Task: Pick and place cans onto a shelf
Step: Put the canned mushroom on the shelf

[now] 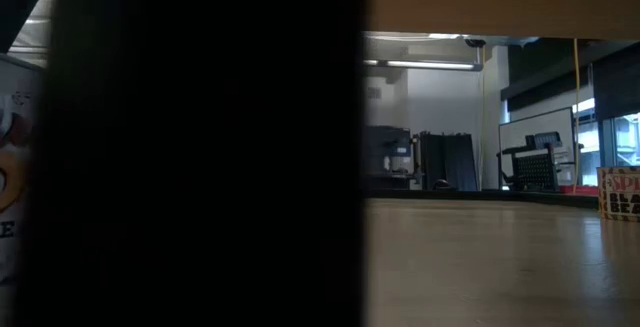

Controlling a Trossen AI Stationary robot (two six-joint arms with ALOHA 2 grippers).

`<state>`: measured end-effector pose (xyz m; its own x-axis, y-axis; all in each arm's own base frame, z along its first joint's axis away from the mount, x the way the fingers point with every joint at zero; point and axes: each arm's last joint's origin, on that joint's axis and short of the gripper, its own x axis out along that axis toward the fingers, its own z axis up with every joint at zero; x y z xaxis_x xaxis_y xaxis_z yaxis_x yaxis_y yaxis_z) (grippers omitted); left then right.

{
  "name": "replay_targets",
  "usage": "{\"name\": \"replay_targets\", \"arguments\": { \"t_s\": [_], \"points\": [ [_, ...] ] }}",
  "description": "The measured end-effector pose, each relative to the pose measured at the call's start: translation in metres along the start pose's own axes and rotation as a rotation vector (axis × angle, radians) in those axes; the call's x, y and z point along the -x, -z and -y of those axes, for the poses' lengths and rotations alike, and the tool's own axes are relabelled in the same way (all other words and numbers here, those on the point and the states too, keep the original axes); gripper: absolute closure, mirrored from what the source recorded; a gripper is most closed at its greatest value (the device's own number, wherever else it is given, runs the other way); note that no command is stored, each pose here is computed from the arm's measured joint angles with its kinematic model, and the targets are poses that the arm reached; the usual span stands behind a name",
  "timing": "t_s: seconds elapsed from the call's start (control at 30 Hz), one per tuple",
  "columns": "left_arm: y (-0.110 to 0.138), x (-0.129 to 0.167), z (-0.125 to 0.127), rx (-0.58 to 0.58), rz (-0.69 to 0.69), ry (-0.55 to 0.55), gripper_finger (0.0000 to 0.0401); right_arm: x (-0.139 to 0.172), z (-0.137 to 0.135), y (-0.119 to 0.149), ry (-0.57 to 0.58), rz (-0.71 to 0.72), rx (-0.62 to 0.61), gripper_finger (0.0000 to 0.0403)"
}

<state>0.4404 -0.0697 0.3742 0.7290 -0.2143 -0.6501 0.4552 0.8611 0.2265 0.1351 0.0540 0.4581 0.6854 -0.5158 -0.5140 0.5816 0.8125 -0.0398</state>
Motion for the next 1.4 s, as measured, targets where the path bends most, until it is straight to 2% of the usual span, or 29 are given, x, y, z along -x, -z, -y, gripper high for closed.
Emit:
{"name": "replay_targets", "arguments": {
  "t_s": [0.13,0.2,0.47,0.57,0.67,0.93,1.1,1.4],
  "points": [
    [-0.005,-0.012,0.015,0.021,0.032,0.079,0.0398,0.0,0.001,0.0,0.0,0.003,-0.001,0.0393],
    [-0.002,-0.017,0.023,0.027,-0.001,0.127,0.0398,0.001,0.001,0.0,0.0,0.003,-0.004,0.0393],
    [-0.006,-0.04,0.049,-0.012,0.028,0.263,0.0398,0.001,0.001,0.0,0.0,0.003,-0.029,0.0393],
    [-0.006,-0.042,0.057,-0.02,0.02,0.31,0.0398,0.002,0.001,0.002,-0.066,-0.065,0.024,0.0393],
    [-0.008,-0.041,0.062,-0.038,0.016,0.302,0.0398,0.004,0.001,0.005,-0.15,-0.136,0.077,0.0393],
    [-0.002,-0.053,0.069,-0.028,-0.022,0.276,0.0399,0.01,-0.001,0.008,-0.271,-0.193,0.147,0.0393],
    [-0.006,-0.063,0.079,-0.045,0.009,0.284,0.0399,0.011,-0.002,0.007,-0.289,-0.188,0.143,0.0393],
    [-0.003,-0.071,0.092,-0.028,-0.016,0.348,0.0399,0.012,-0.003,0.006,-0.297,-0.18,0.134,0.0393]
  ]
}}
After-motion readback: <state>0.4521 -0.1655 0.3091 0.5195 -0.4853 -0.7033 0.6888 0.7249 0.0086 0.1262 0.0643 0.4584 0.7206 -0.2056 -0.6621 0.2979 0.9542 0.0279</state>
